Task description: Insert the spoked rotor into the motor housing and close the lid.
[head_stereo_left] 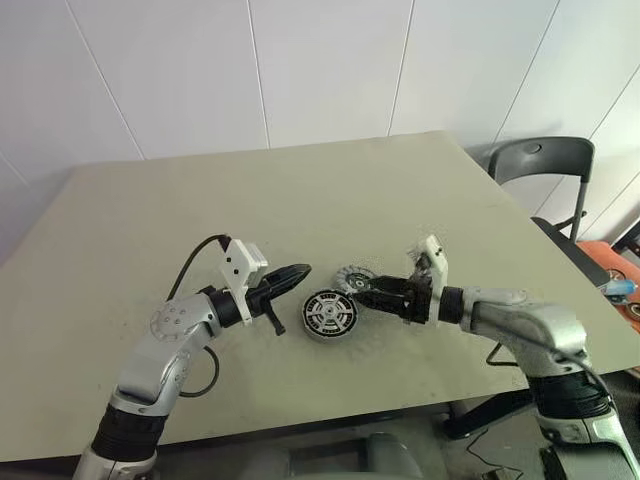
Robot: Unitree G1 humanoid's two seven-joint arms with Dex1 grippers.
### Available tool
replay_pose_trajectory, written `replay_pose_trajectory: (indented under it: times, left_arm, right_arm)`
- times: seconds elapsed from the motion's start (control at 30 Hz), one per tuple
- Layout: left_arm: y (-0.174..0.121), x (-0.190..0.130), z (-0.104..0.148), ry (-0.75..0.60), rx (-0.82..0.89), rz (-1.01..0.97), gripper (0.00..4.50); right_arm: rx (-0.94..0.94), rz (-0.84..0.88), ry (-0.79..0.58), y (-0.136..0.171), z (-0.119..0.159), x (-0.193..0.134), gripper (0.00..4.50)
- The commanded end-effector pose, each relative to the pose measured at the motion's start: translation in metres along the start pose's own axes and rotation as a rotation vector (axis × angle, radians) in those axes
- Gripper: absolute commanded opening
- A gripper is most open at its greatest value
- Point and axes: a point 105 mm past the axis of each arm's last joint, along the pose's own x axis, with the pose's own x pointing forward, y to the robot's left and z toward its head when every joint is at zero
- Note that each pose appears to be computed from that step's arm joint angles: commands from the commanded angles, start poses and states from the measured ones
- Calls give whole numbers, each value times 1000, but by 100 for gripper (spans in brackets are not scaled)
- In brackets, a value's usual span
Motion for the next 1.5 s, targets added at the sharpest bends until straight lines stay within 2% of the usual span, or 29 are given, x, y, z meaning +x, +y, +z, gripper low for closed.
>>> replay_pose_trajectory:
  times: [0.03,0.2,0.43,0.57,0.77,0.93,1.03,1.13,1.3,1.5]
  left_arm:
    - [0,1,7,-26,38,-6,0]
    - [1,3,3,-23,35,-12,0]
    - [4,2,2,-28,32,-16,0]
    - [5,1,3,-36,31,-21,0]
    - [5,-8,5,-50,6,-30,0]
    - [4,-14,5,-43,2,-24,0]
    - [6,-19,7,-39,8,-7,0]
    - [9,-23,8,-29,16,8,0]
    - [11,-24,7,-24,20,26,0]
    - [10,-23,5,-23,18,35,0]
  right_arm:
    - [207,121,-13,20,9,-3,333]
    - [485,85,28,3,-2,-4,333]
    - [681,-79,27,-26,-24,-2,333]
    - [736,-131,-3,-32,-26,3,333]
    - [834,-216,-137,-46,-17,13,333]
    - [879,-245,-188,-52,-11,18,333]
    - [862,-246,-164,-49,-13,22,274]
    - [771,-272,-112,-46,-14,21,169]
    - [574,-220,-147,-32,9,22,7]
    - [185,-267,-131,-23,23,22,1]
